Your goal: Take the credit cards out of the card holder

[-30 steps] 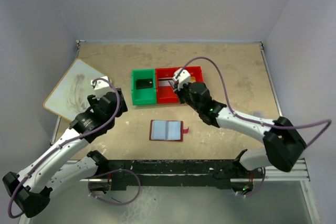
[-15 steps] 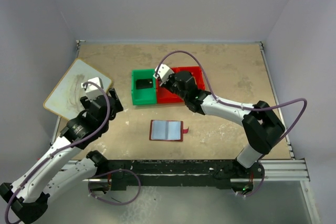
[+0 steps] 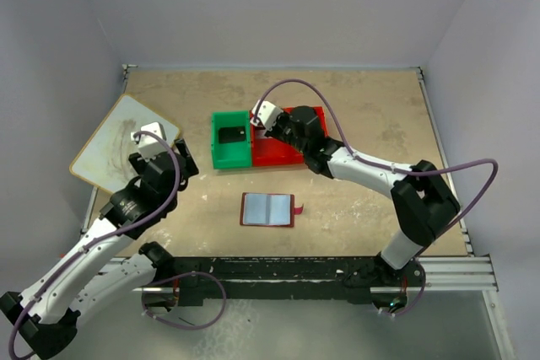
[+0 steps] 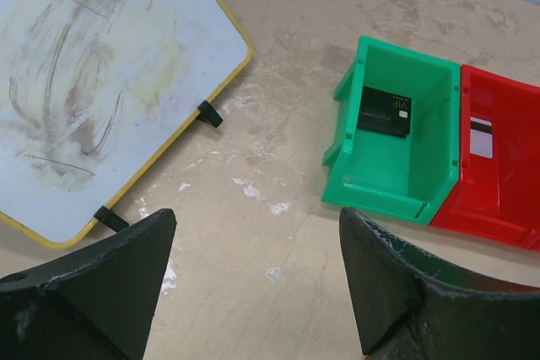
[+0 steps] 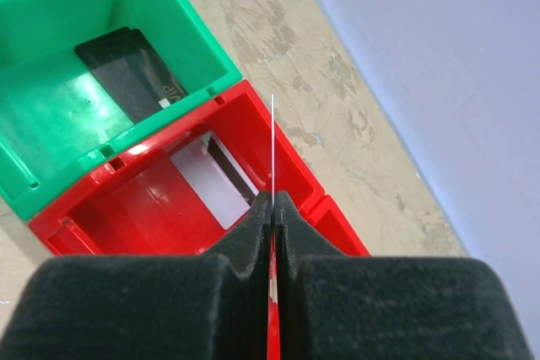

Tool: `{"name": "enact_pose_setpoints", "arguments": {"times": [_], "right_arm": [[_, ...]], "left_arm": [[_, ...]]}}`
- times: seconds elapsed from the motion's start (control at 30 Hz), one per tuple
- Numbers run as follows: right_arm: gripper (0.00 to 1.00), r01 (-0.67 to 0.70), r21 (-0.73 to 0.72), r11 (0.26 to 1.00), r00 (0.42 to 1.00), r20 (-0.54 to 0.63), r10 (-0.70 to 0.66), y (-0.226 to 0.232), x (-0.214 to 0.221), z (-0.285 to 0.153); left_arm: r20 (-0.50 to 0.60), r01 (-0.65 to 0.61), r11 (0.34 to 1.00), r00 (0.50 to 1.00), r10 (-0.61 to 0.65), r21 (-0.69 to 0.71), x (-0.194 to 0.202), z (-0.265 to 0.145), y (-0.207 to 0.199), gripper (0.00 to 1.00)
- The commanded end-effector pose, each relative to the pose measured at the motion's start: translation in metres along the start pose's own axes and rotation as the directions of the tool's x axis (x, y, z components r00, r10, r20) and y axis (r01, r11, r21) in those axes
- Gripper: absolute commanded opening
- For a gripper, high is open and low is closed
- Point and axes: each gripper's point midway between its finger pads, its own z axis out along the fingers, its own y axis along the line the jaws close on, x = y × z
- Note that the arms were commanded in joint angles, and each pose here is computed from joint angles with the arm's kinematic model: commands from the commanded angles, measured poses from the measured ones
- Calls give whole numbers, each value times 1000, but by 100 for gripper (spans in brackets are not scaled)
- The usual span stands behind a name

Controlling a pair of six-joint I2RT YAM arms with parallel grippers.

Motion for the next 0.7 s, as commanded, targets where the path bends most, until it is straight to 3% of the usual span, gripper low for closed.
{"name": "enact_pose_setpoints", "arguments": {"times": [0.0,0.3,0.67], "right_arm": [[0,8,31,999,996,93,-11,-24,-30,2],[0,31,4,1000,992,124,-31,-17,-30,-3],[0,116,-109,987,993,-7,-117,7,6,21]], "left_arm": [[32,38,999,999,-39,11,-6,3,-5,76],[36,35,999,999,-35,11,-10,0,-4,77],[48,39,999,998,-40,27,-17,-6,-1,77]]}}
